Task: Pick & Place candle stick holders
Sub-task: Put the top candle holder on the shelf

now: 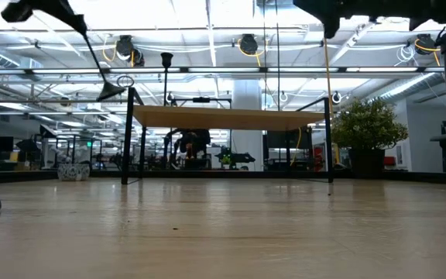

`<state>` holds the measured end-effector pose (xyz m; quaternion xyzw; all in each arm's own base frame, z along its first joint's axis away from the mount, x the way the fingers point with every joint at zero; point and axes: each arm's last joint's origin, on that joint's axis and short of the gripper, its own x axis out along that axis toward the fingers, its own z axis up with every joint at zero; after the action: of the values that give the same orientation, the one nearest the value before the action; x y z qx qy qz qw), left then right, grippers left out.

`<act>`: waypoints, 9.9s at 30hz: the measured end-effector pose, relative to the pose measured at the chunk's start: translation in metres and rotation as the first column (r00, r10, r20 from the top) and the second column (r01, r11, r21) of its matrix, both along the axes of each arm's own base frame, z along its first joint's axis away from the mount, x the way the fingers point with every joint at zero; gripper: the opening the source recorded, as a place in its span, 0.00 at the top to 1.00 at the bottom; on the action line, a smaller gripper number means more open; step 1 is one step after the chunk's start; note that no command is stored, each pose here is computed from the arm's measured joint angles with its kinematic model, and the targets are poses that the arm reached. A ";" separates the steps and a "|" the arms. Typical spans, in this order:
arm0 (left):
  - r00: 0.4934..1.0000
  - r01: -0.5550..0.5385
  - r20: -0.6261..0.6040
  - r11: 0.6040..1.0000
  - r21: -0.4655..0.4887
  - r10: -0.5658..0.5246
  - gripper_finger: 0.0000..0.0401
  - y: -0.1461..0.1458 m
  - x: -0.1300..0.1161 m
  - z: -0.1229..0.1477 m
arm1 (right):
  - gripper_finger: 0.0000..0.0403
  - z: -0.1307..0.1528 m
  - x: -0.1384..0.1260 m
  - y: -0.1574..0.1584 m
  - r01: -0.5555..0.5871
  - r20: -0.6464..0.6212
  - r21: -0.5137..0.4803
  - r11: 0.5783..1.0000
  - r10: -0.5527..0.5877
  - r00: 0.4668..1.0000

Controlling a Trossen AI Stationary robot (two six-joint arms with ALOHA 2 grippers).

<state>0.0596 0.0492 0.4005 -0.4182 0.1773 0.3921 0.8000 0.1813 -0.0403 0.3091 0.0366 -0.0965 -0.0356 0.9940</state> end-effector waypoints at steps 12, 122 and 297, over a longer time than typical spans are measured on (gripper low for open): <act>0.969 0.185 0.157 0.982 0.048 -0.190 0.99 -0.010 0.008 0.052 | 0.65 0.016 0.040 -0.005 -0.010 -0.109 -0.100 0.995 -0.001 0.994; 0.769 0.561 0.232 0.803 0.202 -0.595 0.90 -0.008 0.174 0.046 | 0.99 0.075 0.169 0.002 -0.082 -0.452 0.009 0.997 0.077 0.888; 0.069 0.782 -0.686 0.466 -0.414 -0.725 0.98 -0.099 0.122 -0.098 | 1.00 0.087 0.148 -0.007 -0.082 -0.467 0.043 0.996 0.093 0.880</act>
<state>0.1817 -0.0497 0.3020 -0.0134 0.6902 0.0665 0.7205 0.3295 -0.0469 0.3963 0.0422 0.1482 0.0005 0.9881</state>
